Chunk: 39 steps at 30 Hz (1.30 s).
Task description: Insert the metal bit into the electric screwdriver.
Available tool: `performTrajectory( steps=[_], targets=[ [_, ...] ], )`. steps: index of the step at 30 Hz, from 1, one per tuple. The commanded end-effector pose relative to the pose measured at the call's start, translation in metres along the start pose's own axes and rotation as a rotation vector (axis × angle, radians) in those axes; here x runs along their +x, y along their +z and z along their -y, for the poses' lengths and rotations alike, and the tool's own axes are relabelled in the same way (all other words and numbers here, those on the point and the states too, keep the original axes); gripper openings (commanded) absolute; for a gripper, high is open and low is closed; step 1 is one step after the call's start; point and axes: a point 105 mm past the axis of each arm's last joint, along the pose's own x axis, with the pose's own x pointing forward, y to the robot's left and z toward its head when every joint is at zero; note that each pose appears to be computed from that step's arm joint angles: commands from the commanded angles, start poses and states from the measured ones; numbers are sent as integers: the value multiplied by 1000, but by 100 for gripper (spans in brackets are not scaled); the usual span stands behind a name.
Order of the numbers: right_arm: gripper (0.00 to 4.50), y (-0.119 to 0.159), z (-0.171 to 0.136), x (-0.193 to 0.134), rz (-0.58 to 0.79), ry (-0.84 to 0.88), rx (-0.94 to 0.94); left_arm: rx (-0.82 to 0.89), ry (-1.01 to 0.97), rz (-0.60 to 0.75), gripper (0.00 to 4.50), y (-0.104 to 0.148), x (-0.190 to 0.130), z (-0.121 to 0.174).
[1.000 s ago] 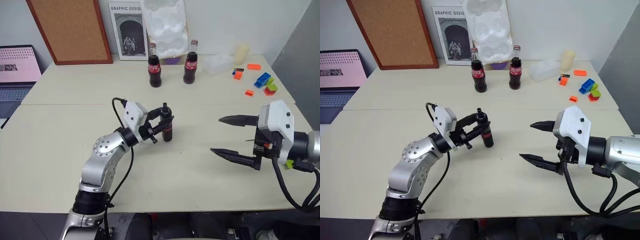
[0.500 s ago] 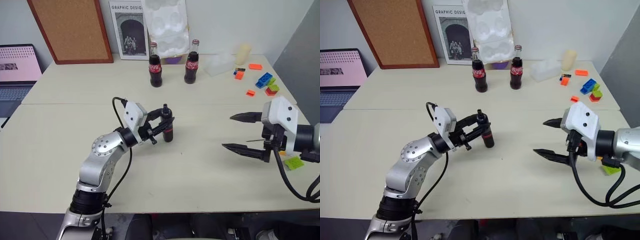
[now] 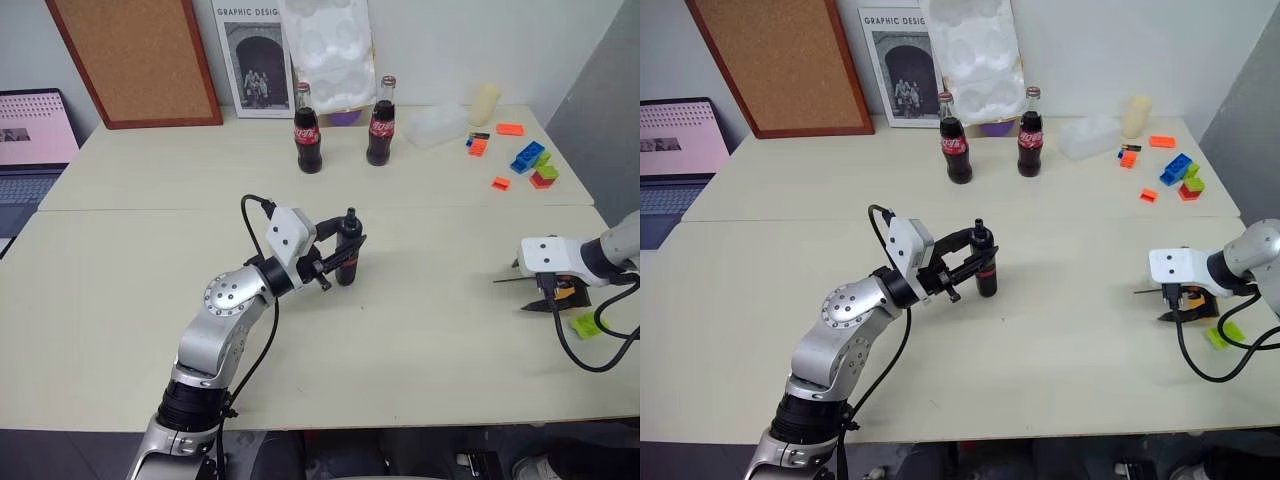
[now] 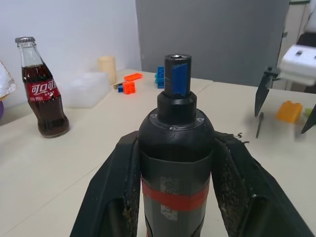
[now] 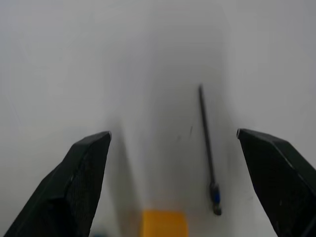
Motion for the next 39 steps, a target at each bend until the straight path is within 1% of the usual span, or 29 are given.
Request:
performTrajectory(
  steps=[1,2,4,5,6,9,10,11,12,13,14,19,21,22,26,31,34,37,39],
  targets=[
    [429,-20,10,0,-95,44,-6,48,-21,76,164,21,2,11],
    [429,-20,13,1,-99,48,1,51,-22,75,164,21,2,12],
    [392,-19,17,4,-81,74,39,55,-20,74,164,20,3,12],
    [383,-17,17,5,-65,92,61,57,-19,74,164,20,3,11],
    [360,-13,19,6,-48,97,72,59,-19,73,164,20,3,11],
    [303,-15,23,8,-91,91,55,64,-21,71,164,20,3,12],
    [269,-16,24,8,-101,90,59,64,-22,70,164,20,3,12],
    [255,-17,23,9,-107,95,58,64,-25,71,164,20,4,12],
    [226,-17,23,10,-110,100,57,64,-27,72,164,21,4,13],
    [197,-17,22,10,-110,102,57,64,-28,73,164,21,4,13],
    [189,-17,22,10,-108,106,51,65,-30,73,164,21,5,14],
    [91,-14,23,8,-84,98,43,68,-39,73,164,21,6,14],
    [46,-10,21,7,-61,105,41,71,-45,73,164,21,8,14],
    [8,-9,21,7,-52,105,38,73,-48,74,164,21,8,14],
    [0,-6,22,4,-27,87,28,76,-53,73,164,22,10,13],
    [0,9,20,-13,87,30,4,90,-51,69,164,23,7,8],
    [0,33,21,-31,217,-53,-3,94,-48,66,164,24,5,3],
    [0,68,18,-52,422,-157,23,74,-54,64,164,24,3,0],
    [0,91,11,-63,563,-214,48,64,-68,55,164,22,1,-1]
  ],
)
